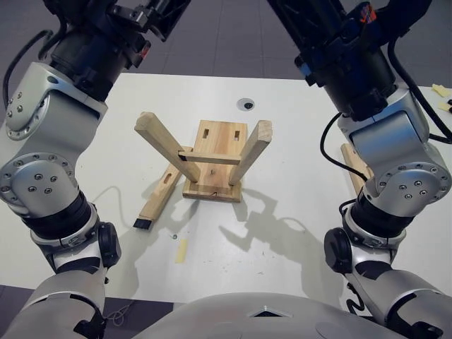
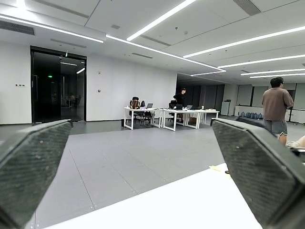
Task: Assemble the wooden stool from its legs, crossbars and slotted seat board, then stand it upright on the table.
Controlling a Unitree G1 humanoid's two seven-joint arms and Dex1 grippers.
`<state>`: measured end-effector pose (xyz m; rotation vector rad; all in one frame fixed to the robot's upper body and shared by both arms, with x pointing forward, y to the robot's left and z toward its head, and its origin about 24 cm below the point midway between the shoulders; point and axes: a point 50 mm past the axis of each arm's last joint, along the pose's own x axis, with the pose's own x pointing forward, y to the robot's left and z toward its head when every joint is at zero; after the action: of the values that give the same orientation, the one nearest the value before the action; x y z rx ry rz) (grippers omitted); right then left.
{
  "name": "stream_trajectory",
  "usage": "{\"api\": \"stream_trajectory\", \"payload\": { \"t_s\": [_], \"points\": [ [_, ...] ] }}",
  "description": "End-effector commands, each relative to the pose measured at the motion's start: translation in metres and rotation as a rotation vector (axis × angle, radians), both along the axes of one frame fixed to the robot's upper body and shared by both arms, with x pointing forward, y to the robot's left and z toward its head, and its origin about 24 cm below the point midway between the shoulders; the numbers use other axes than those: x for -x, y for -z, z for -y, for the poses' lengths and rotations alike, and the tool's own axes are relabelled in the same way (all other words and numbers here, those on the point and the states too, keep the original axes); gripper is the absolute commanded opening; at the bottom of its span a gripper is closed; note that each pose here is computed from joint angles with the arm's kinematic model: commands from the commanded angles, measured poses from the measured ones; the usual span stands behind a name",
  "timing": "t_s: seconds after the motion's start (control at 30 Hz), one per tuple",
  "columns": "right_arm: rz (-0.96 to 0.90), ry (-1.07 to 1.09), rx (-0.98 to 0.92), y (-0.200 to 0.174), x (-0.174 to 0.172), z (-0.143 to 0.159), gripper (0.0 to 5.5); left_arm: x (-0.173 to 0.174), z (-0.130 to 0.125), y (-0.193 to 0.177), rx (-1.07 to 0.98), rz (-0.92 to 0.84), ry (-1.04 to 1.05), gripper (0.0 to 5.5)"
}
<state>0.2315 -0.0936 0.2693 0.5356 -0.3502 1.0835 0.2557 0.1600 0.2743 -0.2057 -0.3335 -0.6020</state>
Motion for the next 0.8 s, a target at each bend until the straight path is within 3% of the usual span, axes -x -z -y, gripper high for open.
{"api": "stream_trajectory", "payload": {
  "t_s": [0.03, 0.17, 0.33, 0.5, 0.67, 0.8],
  "points": [
    [-0.182, -0.011, 0.177, 0.059, -0.006, -0.001, 5.33, -0.008, -0.005, 0.089, -0.106, -0.354, -0.057, 5.4],
    [-0.238, -0.032, 0.289, 0.094, -0.004, -0.001, 5.33, -0.001, -0.005, 0.149, -0.117, -0.531, -0.145, 5.4],
    [-0.25, -0.004, 0.294, 0.1, -0.007, 0.004, 5.33, 0.005, 0.015, 0.148, -0.021, -0.507, -0.122, 5.4],
    [-0.245, 0.0, 0.229, 0.092, -0.01, 0.005, 5.33, -0.001, 0.017, 0.132, -0.013, -0.443, -0.102, 5.4],
    [-0.101, 0.023, 0.17, 0.052, -0.016, 0.009, 5.33, -0.011, 0.014, 0.084, 0.053, -0.279, -0.072, 5.4],
    [0.026, 0.033, 0.13, 0.014, -0.02, 0.008, 5.33, -0.02, -0.008, 0.055, 0.178, -0.216, -0.083, 5.4]
  ]
}}
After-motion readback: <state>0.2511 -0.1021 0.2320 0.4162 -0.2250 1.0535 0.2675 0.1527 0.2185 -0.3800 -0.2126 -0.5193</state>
